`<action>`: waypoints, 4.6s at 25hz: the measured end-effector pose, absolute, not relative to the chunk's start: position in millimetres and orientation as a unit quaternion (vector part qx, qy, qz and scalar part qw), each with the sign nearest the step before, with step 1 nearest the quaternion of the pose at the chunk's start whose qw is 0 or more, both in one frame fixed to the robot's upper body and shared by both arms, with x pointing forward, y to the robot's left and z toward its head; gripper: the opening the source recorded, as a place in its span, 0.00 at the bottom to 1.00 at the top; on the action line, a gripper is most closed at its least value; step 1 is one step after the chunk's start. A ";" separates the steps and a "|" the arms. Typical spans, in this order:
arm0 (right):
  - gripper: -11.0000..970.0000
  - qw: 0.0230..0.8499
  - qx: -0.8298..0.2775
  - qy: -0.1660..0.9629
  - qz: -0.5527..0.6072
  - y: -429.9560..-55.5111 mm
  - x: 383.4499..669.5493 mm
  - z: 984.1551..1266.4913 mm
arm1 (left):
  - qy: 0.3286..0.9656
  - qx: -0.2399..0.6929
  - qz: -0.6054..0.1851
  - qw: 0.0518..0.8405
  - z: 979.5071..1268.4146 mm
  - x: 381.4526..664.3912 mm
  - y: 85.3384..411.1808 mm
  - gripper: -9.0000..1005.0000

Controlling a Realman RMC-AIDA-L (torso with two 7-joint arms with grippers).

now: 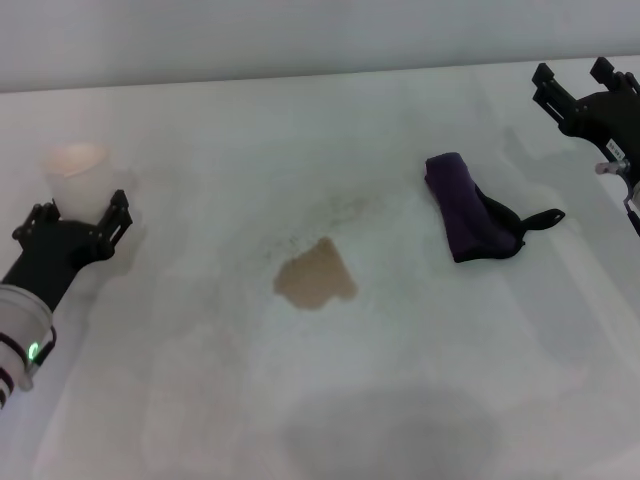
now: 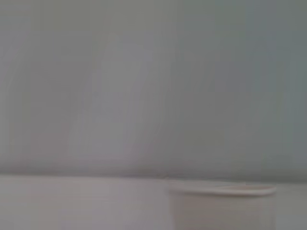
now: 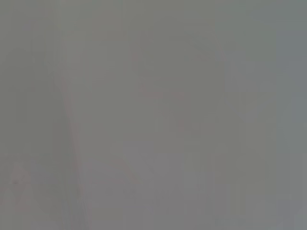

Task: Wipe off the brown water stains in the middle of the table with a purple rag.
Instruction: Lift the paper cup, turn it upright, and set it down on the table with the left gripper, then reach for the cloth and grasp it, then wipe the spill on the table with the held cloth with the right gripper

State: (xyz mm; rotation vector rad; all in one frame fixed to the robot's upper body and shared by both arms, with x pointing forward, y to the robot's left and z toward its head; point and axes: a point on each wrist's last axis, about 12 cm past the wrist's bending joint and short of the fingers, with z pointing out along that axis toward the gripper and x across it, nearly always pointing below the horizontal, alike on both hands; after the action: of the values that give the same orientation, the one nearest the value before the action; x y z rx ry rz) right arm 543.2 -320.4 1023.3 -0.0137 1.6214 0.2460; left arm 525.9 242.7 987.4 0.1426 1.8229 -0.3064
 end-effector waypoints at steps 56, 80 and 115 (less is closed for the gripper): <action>0.90 0.425 -0.334 0.815 0.209 -264.4 605.0 1103.4 | 0.726 -0.008 -0.141 0.673 976.2 401.4 269.7 0.88; 0.84 0.320 -0.310 0.890 0.093 -286.3 588.2 1077.4 | 0.712 0.010 -0.138 0.689 983.5 419.2 271.9 0.88; 0.11 0.318 -0.458 0.809 0.189 -229.0 572.8 1110.7 | 0.705 0.000 -0.124 0.698 986.1 422.4 279.5 0.88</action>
State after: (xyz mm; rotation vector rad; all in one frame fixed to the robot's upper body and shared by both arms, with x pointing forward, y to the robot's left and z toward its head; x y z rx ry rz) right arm 572.8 -229.0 1110.7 -1.2044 2.1276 0.4962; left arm 422.4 279.5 986.1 0.0001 1.5721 -0.2768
